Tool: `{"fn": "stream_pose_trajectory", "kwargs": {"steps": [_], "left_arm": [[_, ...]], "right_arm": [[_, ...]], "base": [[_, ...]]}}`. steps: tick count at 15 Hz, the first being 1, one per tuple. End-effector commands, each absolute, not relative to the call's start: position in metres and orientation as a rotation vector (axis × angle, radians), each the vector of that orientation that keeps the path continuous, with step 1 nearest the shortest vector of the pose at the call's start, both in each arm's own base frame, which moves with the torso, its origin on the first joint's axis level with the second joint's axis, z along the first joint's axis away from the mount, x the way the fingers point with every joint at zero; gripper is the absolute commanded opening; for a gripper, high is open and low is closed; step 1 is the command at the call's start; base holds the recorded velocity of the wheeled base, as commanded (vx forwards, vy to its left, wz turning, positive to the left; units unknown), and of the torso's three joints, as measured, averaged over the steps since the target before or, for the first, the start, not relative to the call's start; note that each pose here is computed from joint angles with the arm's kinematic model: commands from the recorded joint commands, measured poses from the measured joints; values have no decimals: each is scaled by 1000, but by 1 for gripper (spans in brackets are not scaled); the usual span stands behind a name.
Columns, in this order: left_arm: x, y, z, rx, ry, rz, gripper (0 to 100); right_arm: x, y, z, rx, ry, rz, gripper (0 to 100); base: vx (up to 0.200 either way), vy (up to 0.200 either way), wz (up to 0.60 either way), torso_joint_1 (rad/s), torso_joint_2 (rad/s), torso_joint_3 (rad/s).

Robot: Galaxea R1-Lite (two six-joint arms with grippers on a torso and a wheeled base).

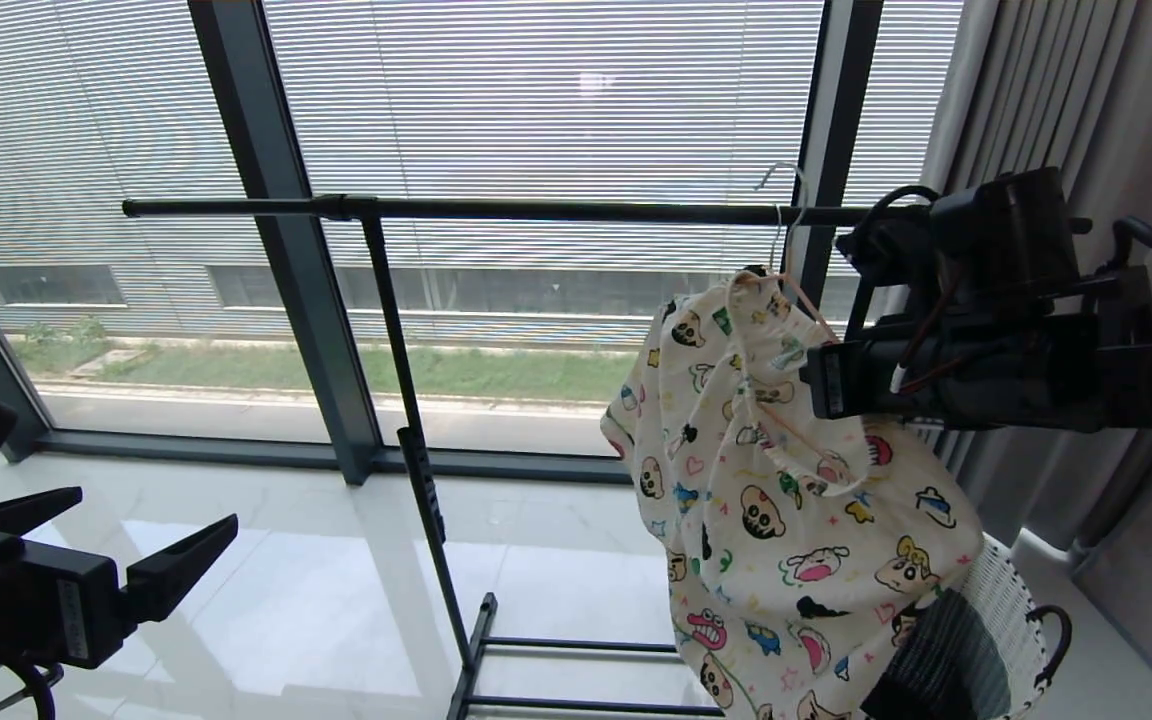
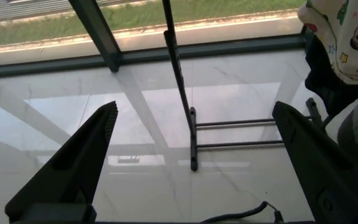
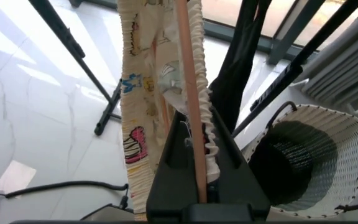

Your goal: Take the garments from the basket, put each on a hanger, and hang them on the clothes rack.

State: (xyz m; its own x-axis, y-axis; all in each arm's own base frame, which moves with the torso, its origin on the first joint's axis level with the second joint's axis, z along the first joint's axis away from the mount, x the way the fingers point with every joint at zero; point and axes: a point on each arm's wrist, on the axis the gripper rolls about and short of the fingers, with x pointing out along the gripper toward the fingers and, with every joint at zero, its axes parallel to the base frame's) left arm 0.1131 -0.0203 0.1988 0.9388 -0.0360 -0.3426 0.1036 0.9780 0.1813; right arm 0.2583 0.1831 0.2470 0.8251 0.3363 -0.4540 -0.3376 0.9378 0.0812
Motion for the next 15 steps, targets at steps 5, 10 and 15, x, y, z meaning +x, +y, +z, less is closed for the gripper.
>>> {"fn": "stream_pose_trajectory", "kwargs": {"steps": [5, 10, 15], "left_arm": [[113, -20, 199, 199, 346, -72, 100], [113, -20, 199, 199, 346, -72, 100], [113, -20, 198, 199, 346, -75, 100]], "right_arm": [[259, 184, 253, 3, 466, 362, 0], [258, 187, 253, 0, 466, 371, 0], [256, 188, 251, -2, 473, 374, 0]], "base": [[200, 0, 0, 3, 3, 1], [200, 0, 0, 3, 2, 1], [120, 0, 0, 0, 2, -1]]}}
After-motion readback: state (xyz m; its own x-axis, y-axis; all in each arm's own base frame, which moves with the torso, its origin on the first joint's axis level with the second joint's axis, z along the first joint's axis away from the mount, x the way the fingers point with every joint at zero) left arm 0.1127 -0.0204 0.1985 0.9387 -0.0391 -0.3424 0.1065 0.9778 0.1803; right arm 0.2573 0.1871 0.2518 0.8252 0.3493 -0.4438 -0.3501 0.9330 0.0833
